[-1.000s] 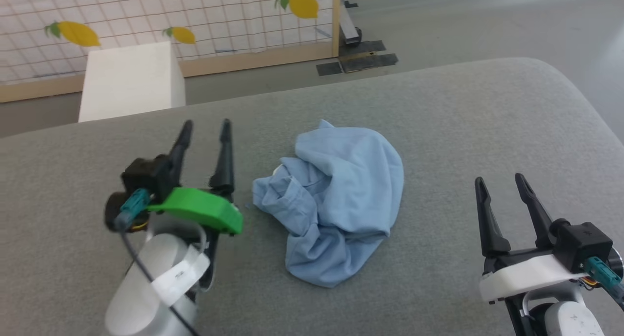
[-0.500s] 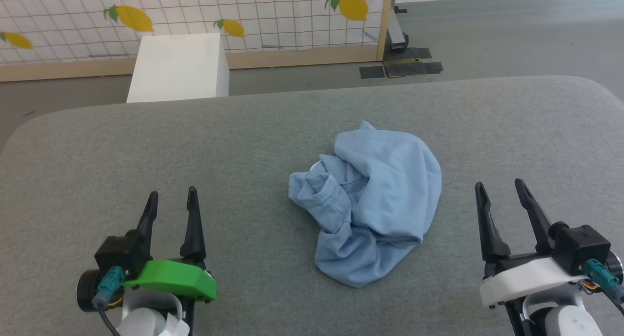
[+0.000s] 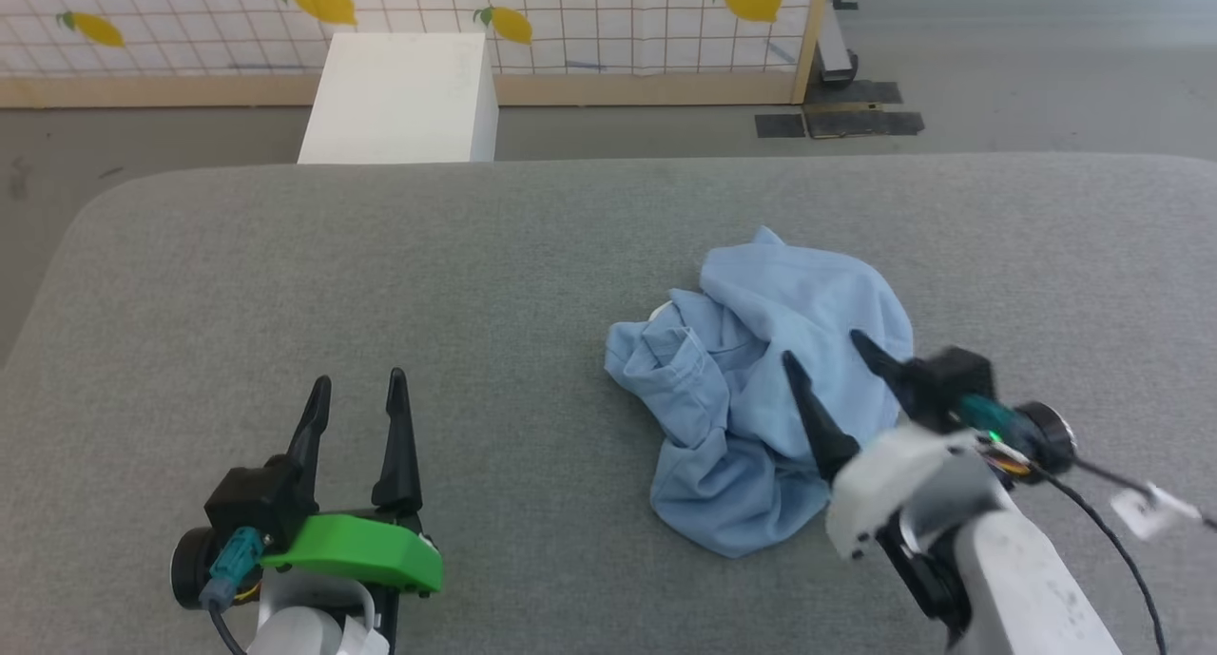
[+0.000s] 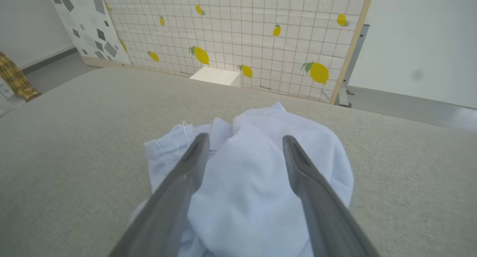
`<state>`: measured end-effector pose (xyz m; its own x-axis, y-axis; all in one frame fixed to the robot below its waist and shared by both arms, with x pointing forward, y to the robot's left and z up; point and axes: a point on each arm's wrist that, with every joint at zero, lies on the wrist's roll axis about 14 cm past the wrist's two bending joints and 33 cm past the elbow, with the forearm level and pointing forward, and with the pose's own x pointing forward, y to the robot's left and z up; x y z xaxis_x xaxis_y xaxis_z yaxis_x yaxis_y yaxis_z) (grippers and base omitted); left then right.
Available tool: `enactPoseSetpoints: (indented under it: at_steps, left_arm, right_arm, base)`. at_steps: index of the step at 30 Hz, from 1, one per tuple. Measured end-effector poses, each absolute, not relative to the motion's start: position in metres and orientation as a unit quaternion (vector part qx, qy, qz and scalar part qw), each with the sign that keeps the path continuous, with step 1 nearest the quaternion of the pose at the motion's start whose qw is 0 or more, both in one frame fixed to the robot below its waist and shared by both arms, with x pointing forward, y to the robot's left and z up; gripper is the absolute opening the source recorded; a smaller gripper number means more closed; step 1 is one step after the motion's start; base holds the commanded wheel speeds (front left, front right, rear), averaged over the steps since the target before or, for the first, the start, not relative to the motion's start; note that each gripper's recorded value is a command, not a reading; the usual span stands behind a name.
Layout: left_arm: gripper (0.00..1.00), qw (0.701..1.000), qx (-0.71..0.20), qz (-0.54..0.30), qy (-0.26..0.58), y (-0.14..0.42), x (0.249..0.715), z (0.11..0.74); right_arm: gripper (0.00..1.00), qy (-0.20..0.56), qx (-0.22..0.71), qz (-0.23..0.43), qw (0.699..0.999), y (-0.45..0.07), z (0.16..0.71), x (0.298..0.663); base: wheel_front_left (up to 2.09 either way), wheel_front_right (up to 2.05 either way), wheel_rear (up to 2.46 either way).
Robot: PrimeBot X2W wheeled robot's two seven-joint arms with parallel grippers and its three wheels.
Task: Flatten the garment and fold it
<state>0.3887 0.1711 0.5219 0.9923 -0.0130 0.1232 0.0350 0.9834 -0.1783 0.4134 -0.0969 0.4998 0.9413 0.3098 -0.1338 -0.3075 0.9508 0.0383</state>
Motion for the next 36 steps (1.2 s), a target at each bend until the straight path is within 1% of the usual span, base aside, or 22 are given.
enactPoseSetpoints:
  at_steps: [5,8,12,13,14,16,19,22,25,30,32,34,36]
  left_arm:
    - [1.00,0.994,-0.093,-0.008,-0.056,0.174,0.387,0.518]
    - [1.00,0.994,-0.096,-0.004,-0.053,0.176,0.386,0.515]
    - [1.00,0.994,-0.096,0.004,-0.051,0.181,0.385,0.513]
    - [1.00,0.994,-0.097,0.005,-0.050,0.182,0.384,0.513]
    - [1.00,0.994,-0.097,0.006,-0.049,0.182,0.384,0.512]
    - [1.00,0.994,-0.097,0.009,-0.048,0.184,0.383,0.511]
    - [1.00,0.994,-0.097,0.013,-0.048,0.186,0.381,0.511]
    - [1.00,0.994,-0.097,0.011,-0.048,0.186,0.381,0.511]
    - [1.00,0.994,-0.097,0.010,-0.050,0.185,0.380,0.513]
    - [1.00,0.994,-0.097,0.006,-0.055,0.183,0.380,0.516]
    - [1.00,0.994,-0.093,0.003,-0.057,0.182,0.380,0.518]
    - [1.00,0.994,-0.091,-0.001,-0.060,0.181,0.379,0.520]
    - [1.00,0.994,-0.091,-0.003,-0.063,0.179,0.378,0.522]
  right_arm:
    - [1.00,0.173,-0.039,0.184,0.967,-0.079,0.469,0.427]
    - [1.00,0.245,-0.077,0.190,0.948,-0.075,0.447,0.429]
    - [1.00,0.302,-0.108,0.190,0.928,-0.075,0.431,0.430]
    - [0.44,0.315,-0.113,0.189,0.923,-0.076,0.427,0.430]
    - [0.00,0.320,-0.115,0.190,0.921,-0.075,0.426,0.431]
    - [0.00,0.319,-0.116,0.193,0.921,-0.072,0.428,0.433]
    - [0.00,0.287,-0.104,0.206,0.930,-0.061,0.444,0.440]
    - [0.00,0.228,-0.092,0.227,0.942,-0.045,0.474,0.450]
    - [0.00,0.149,-0.070,0.261,0.951,-0.020,0.518,0.457]
    - [0.00,0.020,-0.027,0.315,0.949,0.014,0.597,0.454]
    - [0.00,-0.034,-0.009,0.320,0.947,0.015,0.631,0.452]
    - [0.00,-0.071,0.007,0.314,0.947,0.009,0.655,0.450]
    - [0.00,-0.092,0.020,0.296,0.950,-0.005,0.669,0.450]
  base:
    - [0.00,0.00,0.00]
    - [0.00,0.00,0.00]
    - [0.00,0.00,0.00]
    - [0.00,0.00,0.00]
    - [0.00,0.00,0.00]
    - [0.00,0.00,0.00]
    - [0.00,0.00,0.00]
    - [0.00,0.00,0.00]
    - [0.00,0.00,0.00]
    - [0.00,0.00,0.00]
    - [0.00,0.00,0.00]
    - [0.00,0.00,0.00]
    - [0.00,0.00,0.00]
